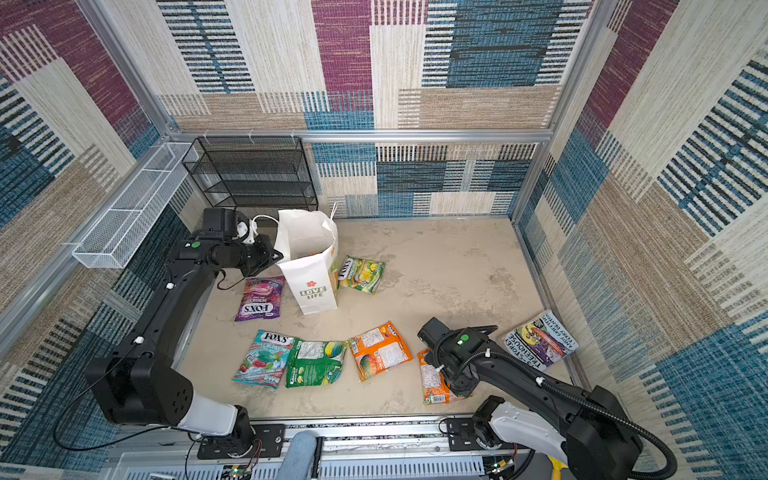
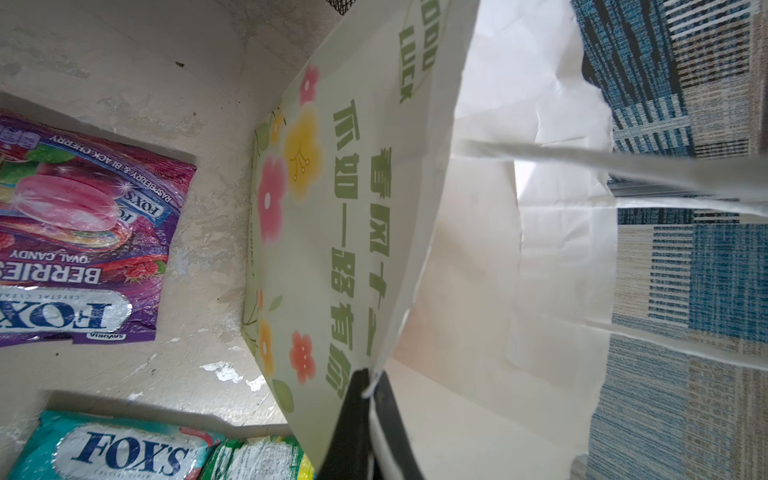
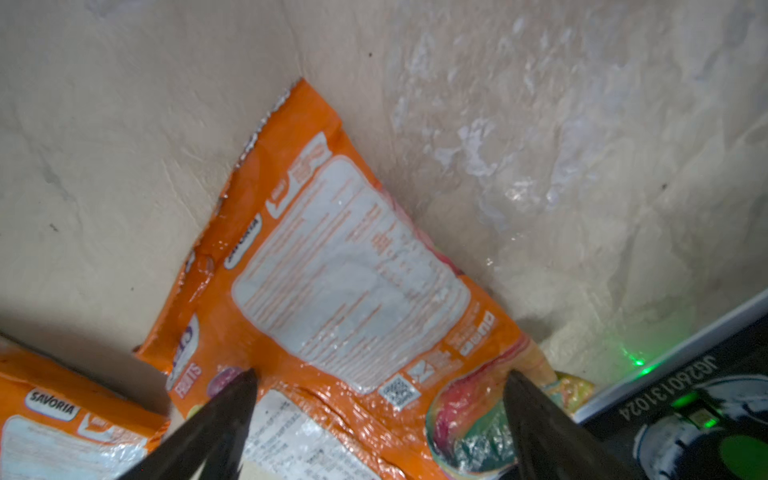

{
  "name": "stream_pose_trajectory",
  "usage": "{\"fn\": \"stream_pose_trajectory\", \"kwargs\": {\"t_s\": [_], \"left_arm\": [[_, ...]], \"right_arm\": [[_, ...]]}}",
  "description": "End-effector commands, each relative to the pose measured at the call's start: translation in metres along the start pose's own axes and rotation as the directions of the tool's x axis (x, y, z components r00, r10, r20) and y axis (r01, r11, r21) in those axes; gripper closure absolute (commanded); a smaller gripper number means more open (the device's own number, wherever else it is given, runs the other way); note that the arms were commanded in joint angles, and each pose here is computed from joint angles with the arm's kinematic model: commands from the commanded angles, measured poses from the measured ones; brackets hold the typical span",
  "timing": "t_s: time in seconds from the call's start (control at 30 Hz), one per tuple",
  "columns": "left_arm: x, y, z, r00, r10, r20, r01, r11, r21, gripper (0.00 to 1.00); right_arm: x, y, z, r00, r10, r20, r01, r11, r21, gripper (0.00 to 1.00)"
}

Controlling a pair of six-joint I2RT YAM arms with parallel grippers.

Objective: Place the snacks into the paper bag
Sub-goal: 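Reach the right gripper to the orange packet nearest the robot and grasp it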

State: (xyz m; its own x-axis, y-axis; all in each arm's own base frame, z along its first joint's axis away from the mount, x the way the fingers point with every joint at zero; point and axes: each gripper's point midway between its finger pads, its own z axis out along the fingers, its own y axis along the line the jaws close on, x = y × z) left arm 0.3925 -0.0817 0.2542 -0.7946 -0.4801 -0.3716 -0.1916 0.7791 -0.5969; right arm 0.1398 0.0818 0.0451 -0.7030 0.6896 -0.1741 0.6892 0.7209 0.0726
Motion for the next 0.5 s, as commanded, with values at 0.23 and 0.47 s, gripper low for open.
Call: {"fn": "stream_pose_trajectory", "kwargs": {"t_s": [0.23,0.47], "left_arm": [[0.001,-0.001,0.001,1.0,-0.007,-0.007,0.007,1.0,0.007,1.0],[0.001,-0.001,0.001,1.0,-0.006,-0.006,0.006,1.0,0.005,1.0]], "right_arm": [[0.002,0.028,0.018,0.999,-0.038,0.001,0.038,0.998,-0.053,0.19],[0.001,0.038,0.024,0.997,-0.072,0.012,0.072,0.994,-0.084,0.45]]}}
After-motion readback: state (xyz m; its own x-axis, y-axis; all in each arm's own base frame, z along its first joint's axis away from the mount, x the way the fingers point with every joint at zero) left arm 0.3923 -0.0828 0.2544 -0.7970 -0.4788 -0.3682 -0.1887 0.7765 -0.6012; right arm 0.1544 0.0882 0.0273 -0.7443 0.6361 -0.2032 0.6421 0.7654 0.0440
